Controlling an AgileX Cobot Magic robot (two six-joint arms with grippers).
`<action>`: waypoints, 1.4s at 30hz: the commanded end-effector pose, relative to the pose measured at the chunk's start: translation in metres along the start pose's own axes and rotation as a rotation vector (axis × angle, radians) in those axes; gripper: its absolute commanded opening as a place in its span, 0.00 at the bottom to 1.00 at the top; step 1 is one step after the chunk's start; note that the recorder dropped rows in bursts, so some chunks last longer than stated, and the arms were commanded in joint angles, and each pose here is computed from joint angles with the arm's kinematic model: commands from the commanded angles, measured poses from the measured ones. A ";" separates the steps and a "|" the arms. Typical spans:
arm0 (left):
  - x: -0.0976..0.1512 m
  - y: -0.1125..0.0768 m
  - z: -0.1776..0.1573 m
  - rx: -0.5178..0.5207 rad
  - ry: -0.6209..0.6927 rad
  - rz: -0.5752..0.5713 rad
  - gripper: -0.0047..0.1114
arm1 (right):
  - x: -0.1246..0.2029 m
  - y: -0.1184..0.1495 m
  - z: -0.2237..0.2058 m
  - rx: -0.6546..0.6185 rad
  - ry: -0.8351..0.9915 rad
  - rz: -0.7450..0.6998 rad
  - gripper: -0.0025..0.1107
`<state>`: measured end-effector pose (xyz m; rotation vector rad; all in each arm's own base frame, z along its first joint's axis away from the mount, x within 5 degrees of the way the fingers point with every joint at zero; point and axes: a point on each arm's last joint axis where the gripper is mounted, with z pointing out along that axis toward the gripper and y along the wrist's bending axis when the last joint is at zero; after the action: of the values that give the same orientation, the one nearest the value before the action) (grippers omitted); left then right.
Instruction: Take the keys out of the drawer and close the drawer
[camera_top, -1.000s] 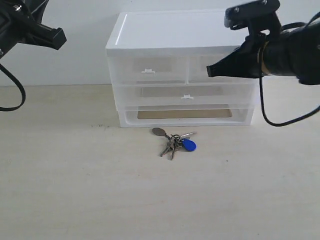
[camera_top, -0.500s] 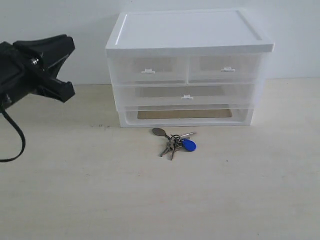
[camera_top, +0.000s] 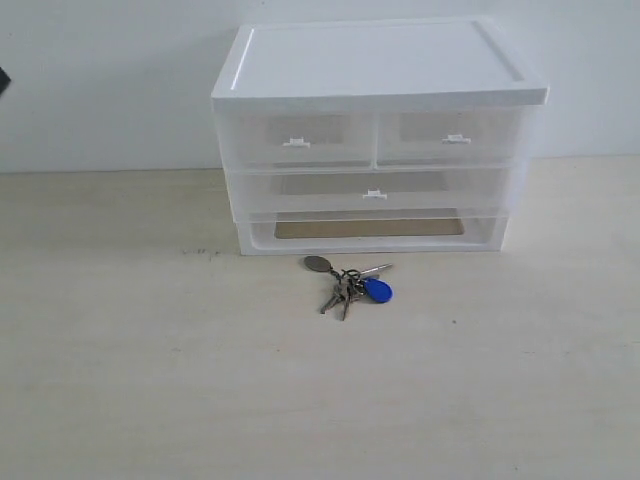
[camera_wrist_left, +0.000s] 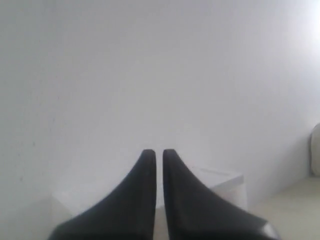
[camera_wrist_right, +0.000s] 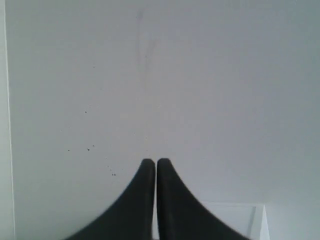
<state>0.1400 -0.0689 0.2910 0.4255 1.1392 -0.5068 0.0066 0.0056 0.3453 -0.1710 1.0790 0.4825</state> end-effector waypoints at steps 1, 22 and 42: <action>-0.029 -0.021 -0.030 0.096 -0.134 -0.033 0.08 | 0.002 0.005 -0.001 -0.051 0.014 0.001 0.02; -0.081 -0.070 -0.106 0.311 -0.454 0.149 0.08 | 0.004 0.006 -0.001 -0.067 0.021 0.006 0.02; -0.081 -0.070 -0.106 0.311 -0.452 0.147 0.08 | 0.004 0.006 -0.001 -0.067 0.021 0.008 0.02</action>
<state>-0.0059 -0.0533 0.3258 0.6246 0.5791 -0.6097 0.0043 0.0113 0.3437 -0.2291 1.0848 0.5240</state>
